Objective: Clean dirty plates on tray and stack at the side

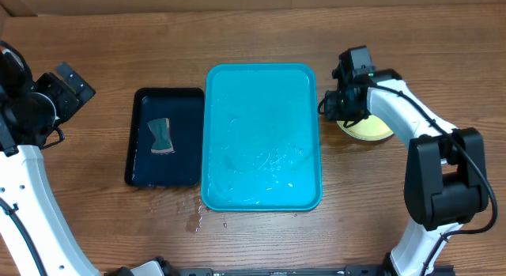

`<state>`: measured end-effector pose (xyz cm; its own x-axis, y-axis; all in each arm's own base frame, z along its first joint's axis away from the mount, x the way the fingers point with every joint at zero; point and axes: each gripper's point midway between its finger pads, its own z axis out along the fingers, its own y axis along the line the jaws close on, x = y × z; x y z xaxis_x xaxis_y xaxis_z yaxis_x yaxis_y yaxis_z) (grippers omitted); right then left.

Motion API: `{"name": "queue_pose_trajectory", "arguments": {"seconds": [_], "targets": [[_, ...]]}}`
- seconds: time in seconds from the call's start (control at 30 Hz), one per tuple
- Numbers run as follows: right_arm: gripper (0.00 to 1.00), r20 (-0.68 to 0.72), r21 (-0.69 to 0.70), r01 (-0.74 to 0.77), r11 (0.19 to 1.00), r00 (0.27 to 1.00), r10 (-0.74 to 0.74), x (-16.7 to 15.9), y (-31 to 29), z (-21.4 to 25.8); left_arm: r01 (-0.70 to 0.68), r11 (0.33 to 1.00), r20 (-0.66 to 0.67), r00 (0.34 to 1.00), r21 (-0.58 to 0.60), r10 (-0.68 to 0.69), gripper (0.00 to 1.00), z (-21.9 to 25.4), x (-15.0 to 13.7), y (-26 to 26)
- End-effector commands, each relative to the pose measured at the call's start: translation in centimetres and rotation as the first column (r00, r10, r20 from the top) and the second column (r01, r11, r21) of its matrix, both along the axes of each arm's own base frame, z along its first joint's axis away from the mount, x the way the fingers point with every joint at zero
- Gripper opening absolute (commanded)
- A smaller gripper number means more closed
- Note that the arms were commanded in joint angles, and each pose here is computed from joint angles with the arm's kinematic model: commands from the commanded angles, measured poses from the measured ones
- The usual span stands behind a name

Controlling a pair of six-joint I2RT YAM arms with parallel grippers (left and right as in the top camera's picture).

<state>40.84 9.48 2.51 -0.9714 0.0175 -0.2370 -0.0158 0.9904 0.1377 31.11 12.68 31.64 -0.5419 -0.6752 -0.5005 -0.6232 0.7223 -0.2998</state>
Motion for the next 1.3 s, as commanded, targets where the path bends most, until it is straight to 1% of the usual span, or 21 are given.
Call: {"name": "queue_pose_trajectory", "arguments": {"seconds": [0.0,0.17,0.33,0.43,0.63,0.67,0.7,0.73,0.77,0.9,1.27], "targets": [[0.08,0.025,0.013,-0.001,1.000,1.000,0.001,-0.2,0.0,0.3,-0.008,1.000,0.010,1.000,-0.013,0.008,1.00,0.2,0.1,0.0],[0.10,0.008,0.129,-0.036,0.991,0.999,0.035,-0.7,2.1,0.5,-0.008,1.000,0.010,1.000,-0.013,0.008,1.00,0.2,0.1,0.0],[0.10,0.013,0.155,-0.044,0.987,0.999,0.042,-0.5,2.5,0.8,-0.008,1.000,0.010,1.000,-0.013,0.008,1.00,0.2,0.1,0.0],[0.16,0.029,0.176,-0.052,0.983,0.998,0.048,0.1,2.9,2.2,-0.008,1.000,0.010,1.000,-0.013,0.008,1.00,0.2,0.1,0.0],[0.34,0.110,0.184,-0.064,0.981,0.993,0.044,1.7,2.9,9.0,-0.008,1.000,0.010,1.000,-0.013,0.008,1.00,0.2,0.1,0.0],[0.40,0.130,0.180,-0.069,0.981,0.990,0.045,1.9,2.8,10.7,-0.008,1.000,0.010,1.000,-0.013,0.008,1.00,0.2,0.1,0.0],[0.66,0.148,0.165,-0.064,0.984,0.988,0.039,2.1,2.5,11.9,-0.008,1.000,0.010,1.000,-0.013,0.008,1.00,0.2,0.1,0.0],[0.82,0.161,0.148,-0.057,0.987,0.986,0.032,2.2,2.2,12.6,-0.008,1.000,0.010,1.000,-0.013,0.008,1.00,0.2,0.1,0.0],[1.00,0.172,0.135,-0.051,0.990,0.985,0.028,2.4,1.9,13.1,-0.008,1.000,0.010,1.000,-0.013,0.008,1.00,0.2,0.1,0.0],[1.00,0.178,0.071,-0.021,0.997,0.984,0.008,2.7,0.8,12.7,-0.008,1.000,0.010,1.000,-0.013,0.008,1.00,0.2,0.1,0.0],[1.00,0.179,0.072,-0.022,0.997,0.984,0.008,2.7,0.8,12.8,-0.009,1.000,0.005,1.000,-0.015,0.009,1.00,0.0,0.2,0.1]]}}
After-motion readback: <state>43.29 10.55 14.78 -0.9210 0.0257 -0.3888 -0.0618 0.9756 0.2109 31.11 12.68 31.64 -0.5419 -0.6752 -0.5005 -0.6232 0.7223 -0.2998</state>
